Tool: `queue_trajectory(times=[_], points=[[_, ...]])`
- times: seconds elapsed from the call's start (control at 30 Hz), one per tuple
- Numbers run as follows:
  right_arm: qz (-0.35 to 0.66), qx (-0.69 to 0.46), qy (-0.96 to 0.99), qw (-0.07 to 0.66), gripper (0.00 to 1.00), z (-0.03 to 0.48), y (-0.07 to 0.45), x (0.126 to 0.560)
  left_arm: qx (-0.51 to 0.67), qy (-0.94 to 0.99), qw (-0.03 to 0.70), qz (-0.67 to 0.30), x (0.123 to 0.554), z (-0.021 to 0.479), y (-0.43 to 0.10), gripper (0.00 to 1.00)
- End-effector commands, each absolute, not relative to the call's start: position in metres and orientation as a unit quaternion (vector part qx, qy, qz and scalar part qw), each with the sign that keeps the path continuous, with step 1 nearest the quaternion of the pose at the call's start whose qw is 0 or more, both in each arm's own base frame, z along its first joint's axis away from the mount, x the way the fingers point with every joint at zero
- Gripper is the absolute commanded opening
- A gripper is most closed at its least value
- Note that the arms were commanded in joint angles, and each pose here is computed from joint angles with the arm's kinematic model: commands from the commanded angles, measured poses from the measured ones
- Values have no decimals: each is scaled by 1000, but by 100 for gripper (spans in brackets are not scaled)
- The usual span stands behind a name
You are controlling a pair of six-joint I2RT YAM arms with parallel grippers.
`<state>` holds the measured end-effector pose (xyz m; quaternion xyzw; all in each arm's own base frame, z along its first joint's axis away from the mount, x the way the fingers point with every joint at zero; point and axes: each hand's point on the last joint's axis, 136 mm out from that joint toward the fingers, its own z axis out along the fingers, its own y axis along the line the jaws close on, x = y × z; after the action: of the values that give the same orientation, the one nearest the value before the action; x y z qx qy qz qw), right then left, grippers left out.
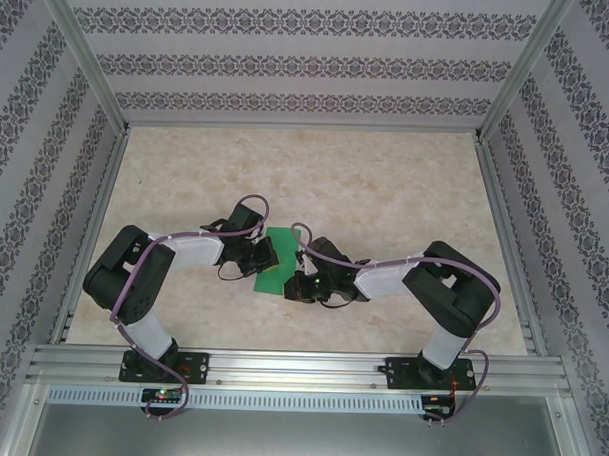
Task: Fold a paper plane with a square sheet of paper (pick it up from the middle)
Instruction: Fold the triangle a second time at the center of the table.
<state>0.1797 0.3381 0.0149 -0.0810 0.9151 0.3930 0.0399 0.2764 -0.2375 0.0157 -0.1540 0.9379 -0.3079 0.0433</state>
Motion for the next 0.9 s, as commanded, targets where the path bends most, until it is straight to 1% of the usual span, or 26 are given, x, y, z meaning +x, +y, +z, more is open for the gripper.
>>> queue_trajectory(times=[0.0,0.17,0.23,0.3,0.43,0.67,0.87], points=[[376,-74,923,30,10,18,331,172,-159,952,26,-259,263,-10,-222,6],[396,-88,911,73,11,55,348,197,-157,951,26,-264,264,-6,-224,6],[402,-89,907,88,12,64,357,208,-156,951,27,-267,264,-4,-225,6],[391,-82,912,94,12,59,361,219,-155,951,30,-267,265,-3,-225,7],[378,-59,920,82,12,35,362,228,-151,950,29,-272,266,-2,-228,7],[352,-40,934,50,10,-1,342,212,-147,949,34,-276,270,3,-229,7],[348,-26,937,30,10,-11,326,195,-149,950,36,-271,270,1,-228,7]])
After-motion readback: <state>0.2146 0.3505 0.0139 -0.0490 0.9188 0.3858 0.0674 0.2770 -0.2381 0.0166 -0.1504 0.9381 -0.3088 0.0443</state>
